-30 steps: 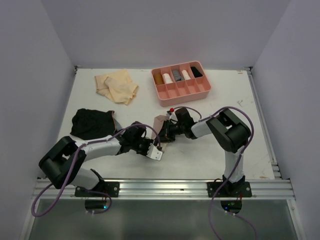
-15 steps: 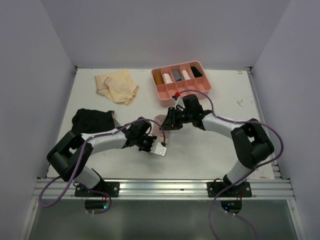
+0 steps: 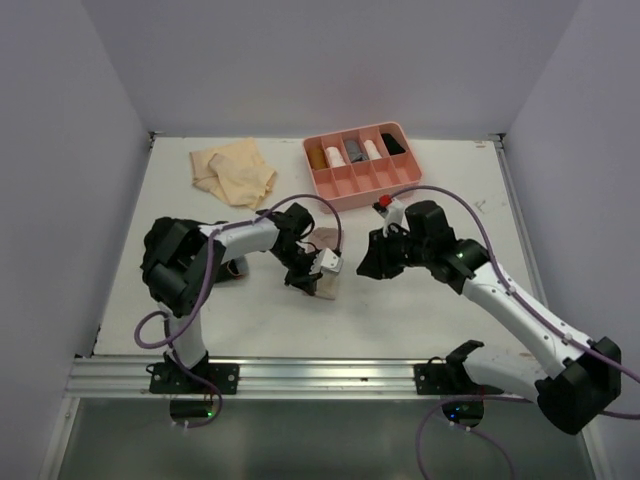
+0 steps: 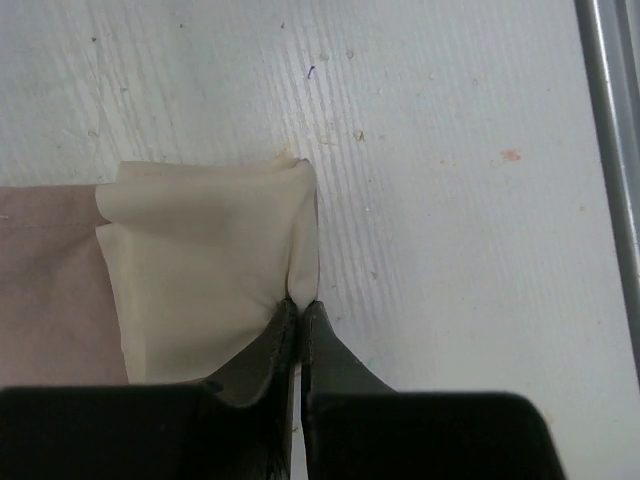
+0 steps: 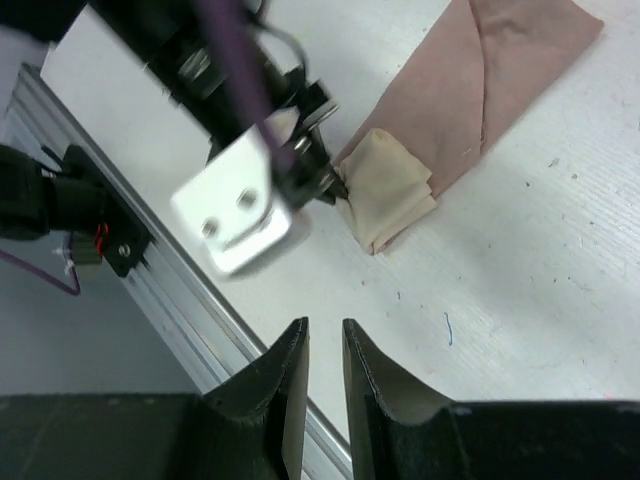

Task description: Roll the underwear

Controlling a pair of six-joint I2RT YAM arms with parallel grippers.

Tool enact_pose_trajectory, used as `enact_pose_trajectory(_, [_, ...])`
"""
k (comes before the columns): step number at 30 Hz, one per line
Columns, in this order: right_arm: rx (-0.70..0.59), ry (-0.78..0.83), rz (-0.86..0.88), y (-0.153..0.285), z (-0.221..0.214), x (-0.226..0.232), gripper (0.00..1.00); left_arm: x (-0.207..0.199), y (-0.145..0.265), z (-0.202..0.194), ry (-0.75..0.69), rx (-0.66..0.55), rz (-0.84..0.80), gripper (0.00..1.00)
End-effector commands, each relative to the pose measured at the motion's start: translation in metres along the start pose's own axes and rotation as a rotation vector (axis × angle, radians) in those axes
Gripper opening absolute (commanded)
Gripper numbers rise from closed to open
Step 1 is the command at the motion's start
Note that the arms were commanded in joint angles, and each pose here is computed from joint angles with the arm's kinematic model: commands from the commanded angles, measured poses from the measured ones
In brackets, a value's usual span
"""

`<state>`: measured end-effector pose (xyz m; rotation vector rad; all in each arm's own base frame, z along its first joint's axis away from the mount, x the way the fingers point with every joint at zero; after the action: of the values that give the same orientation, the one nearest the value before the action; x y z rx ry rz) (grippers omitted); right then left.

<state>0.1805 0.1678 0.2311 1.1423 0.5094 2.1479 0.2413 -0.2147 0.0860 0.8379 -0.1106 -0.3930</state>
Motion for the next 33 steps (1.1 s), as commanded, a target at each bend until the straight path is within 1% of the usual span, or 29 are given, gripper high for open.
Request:
enact_pose_trajectory(1, [0.029,0.120,-0.040,0.021,-0.019,0.003,0.25,-0.020,-0.002,-0.020,0.189,0.023,-0.194,0.00])
enact_pose_trajectory(4, [0.064,0.216,-0.014,0.025,-0.029,0.015,0.26,-0.018,-0.005,-0.030,0.252,0.035,-0.236,0.00])
enact_pose_trajectory(6, [0.115,0.279,0.008,0.019,-0.036,0.026,0.28,-0.016,-0.008,-0.033,0.291,0.034,-0.268,0.00])
enact_pose_trajectory(9, [0.155,0.383,0.011,0.007,-0.042,0.037,0.31,-0.016,-0.013,-0.038,0.348,0.043,-0.316,0.00])
enact_pose_trajectory(10, [0.180,0.425,-0.010,-0.003,-0.043,0.037,0.32,-0.016,-0.014,-0.039,0.361,0.046,-0.327,0.00])
enact_pose_trajectory(12, [0.197,0.518,0.008,-0.013,-0.043,0.049,0.34,-0.019,-0.019,-0.044,0.393,0.053,-0.363,0.00])
enact_pose_trajectory(13, [0.238,0.548,-0.003,-0.025,-0.049,0.054,0.34,-0.020,-0.021,-0.046,0.417,0.056,-0.372,0.00])
enact_pose_trajectory(15, [0.247,0.638,0.002,-0.038,-0.047,0.064,0.35,-0.021,-0.022,-0.047,0.439,0.056,-0.380,0.00])
enact_pose_trajectory(16, [0.282,0.692,0.007,-0.050,-0.052,0.069,0.35,-0.022,-0.022,-0.047,0.446,0.058,-0.383,0.00])
enact_pose_trajectory(18, [0.294,0.743,0.017,-0.063,-0.053,0.073,0.34,-0.023,-0.022,-0.048,0.454,0.065,-0.391,0.00])
enact_pose_trajectory(20, [0.327,0.768,0.021,-0.080,-0.059,0.074,0.34,-0.025,-0.024,-0.051,0.466,0.075,-0.409,0.00])
enact_pose_trajectory(25, [0.336,0.791,0.043,-0.103,-0.067,0.075,0.34,-0.035,-0.025,-0.058,0.494,0.096,-0.436,0.00])
enact_pose_trajectory(28, [0.353,0.806,0.036,-0.113,-0.076,0.072,0.34,-0.035,-0.026,-0.060,0.507,0.098,-0.423,0.00])
enact_pose_trajectory(33, [0.344,0.812,0.051,-0.126,-0.087,0.074,0.35,-0.031,-0.029,-0.062,0.525,0.098,-0.389,0.00])
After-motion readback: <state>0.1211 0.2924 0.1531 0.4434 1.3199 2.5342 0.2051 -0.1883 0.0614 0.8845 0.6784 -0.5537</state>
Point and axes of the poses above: each gripper's point midway between its finger pads, its own y axis back along the fingers, its own x axis along the line the jaws close on, z = x × y, the point moved 9 cm from there along y, back along the fingers, and after that the axes turned 9 degrees about -y, right-handed, at the moved point
